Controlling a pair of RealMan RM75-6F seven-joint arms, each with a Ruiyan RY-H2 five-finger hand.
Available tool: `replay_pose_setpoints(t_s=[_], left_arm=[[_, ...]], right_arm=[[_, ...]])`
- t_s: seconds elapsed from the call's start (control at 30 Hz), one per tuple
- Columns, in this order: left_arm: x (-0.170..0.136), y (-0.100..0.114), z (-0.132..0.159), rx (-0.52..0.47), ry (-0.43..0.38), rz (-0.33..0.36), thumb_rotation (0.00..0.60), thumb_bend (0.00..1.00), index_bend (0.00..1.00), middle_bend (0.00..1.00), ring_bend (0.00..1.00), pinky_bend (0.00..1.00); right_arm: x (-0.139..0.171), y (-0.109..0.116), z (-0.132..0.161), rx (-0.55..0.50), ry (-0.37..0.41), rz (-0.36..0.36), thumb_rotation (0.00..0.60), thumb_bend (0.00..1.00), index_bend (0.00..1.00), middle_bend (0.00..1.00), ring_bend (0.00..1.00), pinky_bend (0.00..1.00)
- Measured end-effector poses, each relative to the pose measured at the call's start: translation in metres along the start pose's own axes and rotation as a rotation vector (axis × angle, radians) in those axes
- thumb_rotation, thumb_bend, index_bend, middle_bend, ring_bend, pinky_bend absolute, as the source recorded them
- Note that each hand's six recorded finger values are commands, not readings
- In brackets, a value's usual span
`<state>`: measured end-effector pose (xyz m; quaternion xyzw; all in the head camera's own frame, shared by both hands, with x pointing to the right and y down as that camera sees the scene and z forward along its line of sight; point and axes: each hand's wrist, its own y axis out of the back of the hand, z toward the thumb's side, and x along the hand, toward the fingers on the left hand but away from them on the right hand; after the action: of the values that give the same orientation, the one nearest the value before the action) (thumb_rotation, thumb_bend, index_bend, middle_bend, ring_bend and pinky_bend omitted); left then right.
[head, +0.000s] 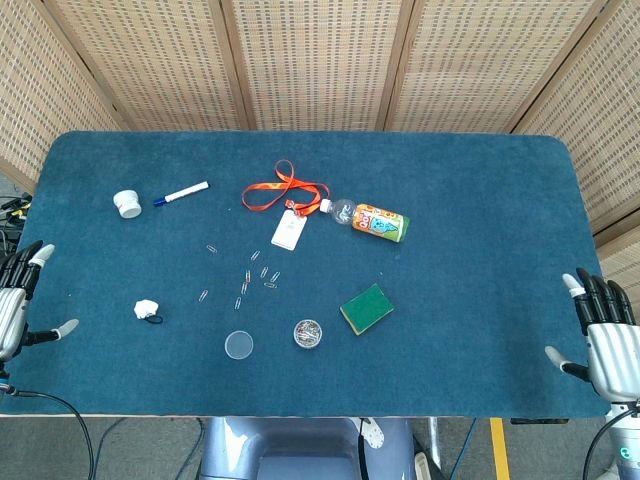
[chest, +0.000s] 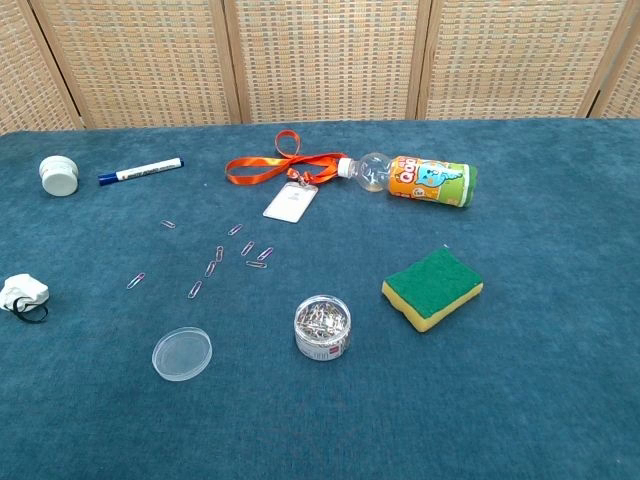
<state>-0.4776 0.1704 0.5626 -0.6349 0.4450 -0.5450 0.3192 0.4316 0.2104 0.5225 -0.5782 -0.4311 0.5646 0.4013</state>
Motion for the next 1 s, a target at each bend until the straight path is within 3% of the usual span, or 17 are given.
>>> replay_pose_setpoints(t_s=[0.3, 0.47, 0.67, 0.83, 1.0], left_arm=[[0.013, -0.013, -0.004, 0.024, 0.003, -0.055, 0.600, 0.02, 0.00, 0.00, 0.00, 0.00], [0.054, -0.014, 0.018, 0.101, -0.087, -0.078, 0.600, 0.12, 0.02, 0.00, 0.00, 0.00], [0.125, -0.022, 0.057, 0.226, -0.222, -0.142, 0.600, 0.25, 0.30, 0.00, 0.00, 0.00], [0.175, -0.037, 0.081, 0.293, -0.277, -0.168, 0.600, 0.36, 0.39, 0.00, 0.00, 0.00], [0.213, -0.067, 0.108, 0.344, -0.304, -0.205, 0.600, 0.43, 0.42, 0.00, 0.00, 0.00]], right_arm=[[0.000, 0.005, -0.004, 0.005, -0.024, -0.032, 0.600, 0.00, 0.00, 0.00, 0.00, 0.00], [-0.001, 0.008, -0.004, -0.004, -0.032, -0.037, 0.600, 0.00, 0.00, 0.00, 0.00, 0.00], [-0.002, 0.009, -0.001, 0.012, -0.032, -0.043, 0.600, 0.00, 0.00, 0.00, 0.00, 0.00], [-0.004, 0.002, 0.000, 0.042, -0.042, -0.028, 0.600, 0.00, 0.00, 0.00, 0.00, 0.00], [-0.007, -0.002, -0.003, 0.061, -0.057, -0.024, 0.600, 0.00, 0.00, 0.00, 0.00, 0.00]])
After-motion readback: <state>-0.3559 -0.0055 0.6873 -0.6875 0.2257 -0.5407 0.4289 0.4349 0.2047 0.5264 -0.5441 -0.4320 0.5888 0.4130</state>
